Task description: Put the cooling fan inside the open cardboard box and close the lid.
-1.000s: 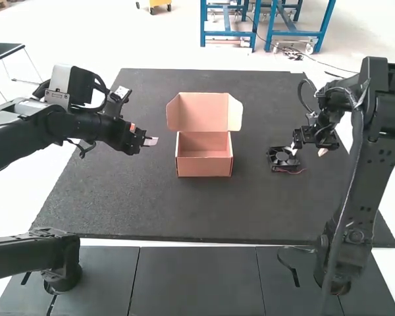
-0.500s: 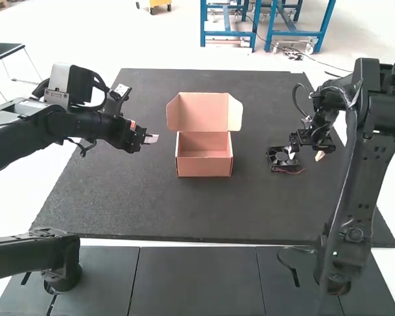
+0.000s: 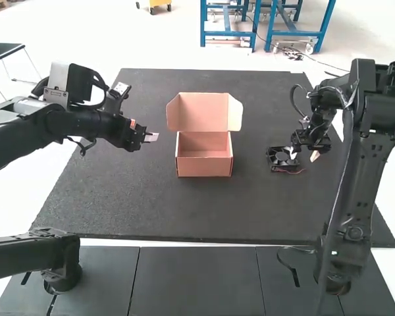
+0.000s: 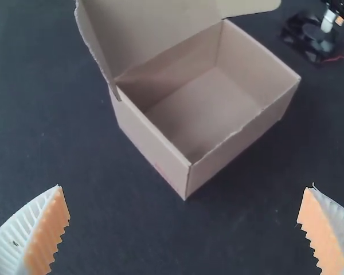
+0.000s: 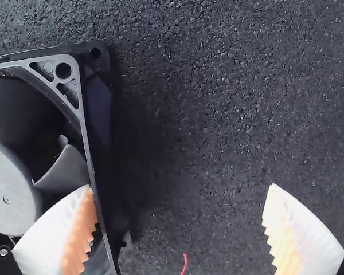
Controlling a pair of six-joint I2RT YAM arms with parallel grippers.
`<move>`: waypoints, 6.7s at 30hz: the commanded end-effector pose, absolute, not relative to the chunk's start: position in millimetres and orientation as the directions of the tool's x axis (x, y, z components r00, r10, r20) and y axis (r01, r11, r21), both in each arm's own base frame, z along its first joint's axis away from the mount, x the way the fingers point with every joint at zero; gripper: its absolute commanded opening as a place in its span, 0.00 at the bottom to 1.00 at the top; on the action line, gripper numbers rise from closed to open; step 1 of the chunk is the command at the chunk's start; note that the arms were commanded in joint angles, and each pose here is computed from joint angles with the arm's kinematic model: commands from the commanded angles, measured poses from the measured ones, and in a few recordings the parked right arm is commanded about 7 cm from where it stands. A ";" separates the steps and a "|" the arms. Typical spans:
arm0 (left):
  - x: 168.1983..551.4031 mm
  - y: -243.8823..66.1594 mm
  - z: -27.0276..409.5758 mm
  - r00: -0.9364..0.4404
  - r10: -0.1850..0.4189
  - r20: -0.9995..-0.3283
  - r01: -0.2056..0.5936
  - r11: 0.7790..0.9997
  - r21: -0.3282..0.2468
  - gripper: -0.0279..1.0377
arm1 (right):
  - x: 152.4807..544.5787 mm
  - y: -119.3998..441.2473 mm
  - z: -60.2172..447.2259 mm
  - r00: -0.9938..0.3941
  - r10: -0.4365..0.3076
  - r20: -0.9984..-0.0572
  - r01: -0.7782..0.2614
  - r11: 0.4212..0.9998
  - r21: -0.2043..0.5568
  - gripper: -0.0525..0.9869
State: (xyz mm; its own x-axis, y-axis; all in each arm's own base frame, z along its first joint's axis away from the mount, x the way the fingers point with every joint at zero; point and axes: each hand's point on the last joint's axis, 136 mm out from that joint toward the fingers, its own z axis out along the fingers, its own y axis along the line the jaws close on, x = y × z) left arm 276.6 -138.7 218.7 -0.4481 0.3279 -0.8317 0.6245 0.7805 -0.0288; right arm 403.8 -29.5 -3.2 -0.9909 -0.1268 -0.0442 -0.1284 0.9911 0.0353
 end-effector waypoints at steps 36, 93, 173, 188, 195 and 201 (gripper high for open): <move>289.8 -128.9 234.6 -0.455 0.221 -0.863 0.521 0.852 -0.057 0.91 | 383.6 19.6 168.0 -0.918 0.039 -0.394 -0.073 0.961 0.265 0.03; 294.8 -125.0 219.3 -0.515 0.103 -0.851 0.431 0.889 -0.154 0.91 | 245.6 272.7 173.6 -0.957 -0.158 -0.242 -0.270 0.788 0.553 0.03; 254.8 -137.7 221.4 -0.541 0.142 -0.829 0.520 0.831 -0.197 0.91 | 375.3 263.6 86.8 -0.958 -0.154 -0.241 -0.227 0.922 0.313 0.03; 250.3 -136.7 222.2 -0.542 0.135 -0.829 0.518 0.831 -0.203 0.91 | 387.3 257.0 83.1 -0.954 -0.149 -0.259 -0.226 0.928 0.297 0.03; 250.0 -136.1 220.5 -0.549 0.131 -0.825 0.512 0.833 -0.209 0.91 | 395.6 261.7 83.5 -0.950 -0.147 -0.275 -0.230 0.925 0.302 0.03; 249.4 -136.4 222.4 -0.544 0.128 -0.829 0.514 0.832 -0.209 0.91 | 401.7 268.1 80.3 -0.948 -0.152 -0.279 -0.236 0.924 0.302 0.03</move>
